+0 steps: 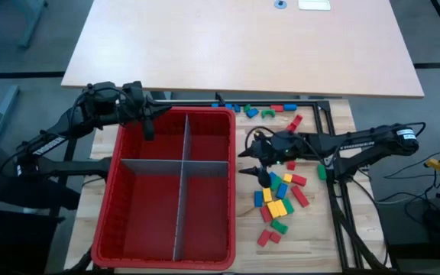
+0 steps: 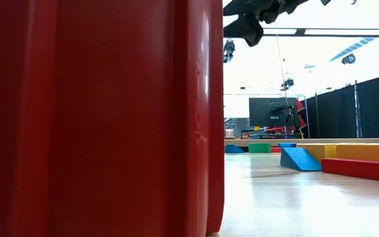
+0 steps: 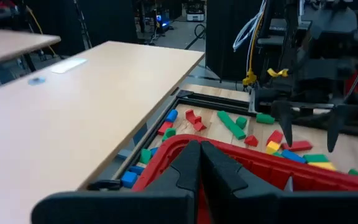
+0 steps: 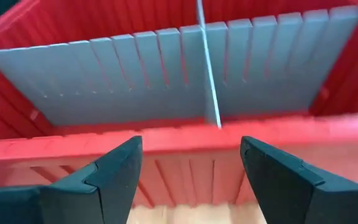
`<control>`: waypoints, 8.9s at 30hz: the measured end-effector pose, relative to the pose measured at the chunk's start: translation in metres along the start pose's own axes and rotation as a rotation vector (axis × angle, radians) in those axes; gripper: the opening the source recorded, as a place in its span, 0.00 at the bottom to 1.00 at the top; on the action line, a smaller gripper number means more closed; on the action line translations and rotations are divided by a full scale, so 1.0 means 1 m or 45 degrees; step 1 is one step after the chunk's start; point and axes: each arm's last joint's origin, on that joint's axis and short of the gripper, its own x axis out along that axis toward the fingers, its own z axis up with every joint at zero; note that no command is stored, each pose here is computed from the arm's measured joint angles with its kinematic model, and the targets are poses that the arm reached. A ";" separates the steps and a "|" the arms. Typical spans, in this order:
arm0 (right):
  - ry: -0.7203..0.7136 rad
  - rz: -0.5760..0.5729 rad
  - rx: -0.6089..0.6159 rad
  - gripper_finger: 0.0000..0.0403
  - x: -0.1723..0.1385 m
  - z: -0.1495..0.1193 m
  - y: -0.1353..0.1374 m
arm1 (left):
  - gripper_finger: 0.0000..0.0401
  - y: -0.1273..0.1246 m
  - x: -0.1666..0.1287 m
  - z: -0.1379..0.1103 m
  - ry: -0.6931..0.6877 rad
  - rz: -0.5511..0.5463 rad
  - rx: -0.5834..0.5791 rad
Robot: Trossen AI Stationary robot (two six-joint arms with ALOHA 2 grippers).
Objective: Sort blocks
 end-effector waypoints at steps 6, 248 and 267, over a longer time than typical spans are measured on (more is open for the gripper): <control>-0.013 0.025 -0.242 0.65 -0.001 0.004 0.002 | 0.00 -0.007 0.003 0.000 0.010 -0.050 -0.175; 0.558 -0.813 -0.242 0.59 0.031 0.070 -0.054 | 0.32 -0.025 0.015 -0.007 0.091 -0.318 0.341; 0.738 -0.635 0.131 0.54 -0.008 0.009 -0.067 | 0.33 -0.025 0.014 -0.008 0.097 -0.319 0.344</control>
